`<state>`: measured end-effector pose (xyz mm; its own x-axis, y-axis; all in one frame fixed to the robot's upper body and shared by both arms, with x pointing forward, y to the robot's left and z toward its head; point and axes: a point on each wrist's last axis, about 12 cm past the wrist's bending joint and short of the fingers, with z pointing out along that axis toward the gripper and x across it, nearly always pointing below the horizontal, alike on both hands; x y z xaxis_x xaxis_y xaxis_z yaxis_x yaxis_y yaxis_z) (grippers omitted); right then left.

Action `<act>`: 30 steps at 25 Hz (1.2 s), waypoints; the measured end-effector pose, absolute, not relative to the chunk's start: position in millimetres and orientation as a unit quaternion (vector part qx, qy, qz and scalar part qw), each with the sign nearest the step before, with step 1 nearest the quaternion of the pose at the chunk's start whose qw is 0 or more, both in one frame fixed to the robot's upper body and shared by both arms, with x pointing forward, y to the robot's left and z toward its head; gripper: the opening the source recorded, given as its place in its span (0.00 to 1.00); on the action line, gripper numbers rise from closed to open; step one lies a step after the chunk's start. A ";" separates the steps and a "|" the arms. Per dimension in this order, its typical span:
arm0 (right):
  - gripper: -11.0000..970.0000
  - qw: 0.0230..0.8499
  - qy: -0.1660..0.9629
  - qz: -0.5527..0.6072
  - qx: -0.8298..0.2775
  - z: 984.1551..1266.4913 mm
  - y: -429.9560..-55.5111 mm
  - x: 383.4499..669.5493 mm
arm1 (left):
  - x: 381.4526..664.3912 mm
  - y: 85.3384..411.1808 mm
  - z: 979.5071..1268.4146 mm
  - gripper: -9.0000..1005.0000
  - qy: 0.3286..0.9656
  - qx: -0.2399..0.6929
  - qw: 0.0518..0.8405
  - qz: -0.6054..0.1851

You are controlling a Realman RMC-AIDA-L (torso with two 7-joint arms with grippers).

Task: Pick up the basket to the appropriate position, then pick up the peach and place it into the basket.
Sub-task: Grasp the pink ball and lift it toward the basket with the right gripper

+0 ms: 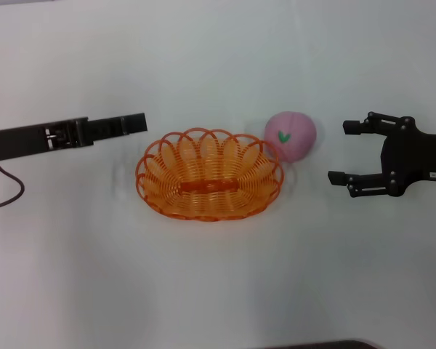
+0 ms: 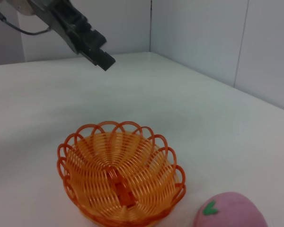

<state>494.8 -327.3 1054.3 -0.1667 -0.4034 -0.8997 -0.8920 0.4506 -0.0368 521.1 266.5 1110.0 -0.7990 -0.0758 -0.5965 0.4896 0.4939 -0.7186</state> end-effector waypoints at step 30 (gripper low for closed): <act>0.97 0.463 0.716 0.266 -0.449 1052.9 -326.9 494.0 | 469.9 278.4 1067.6 0.84 0.728 0.459 0.364 -0.356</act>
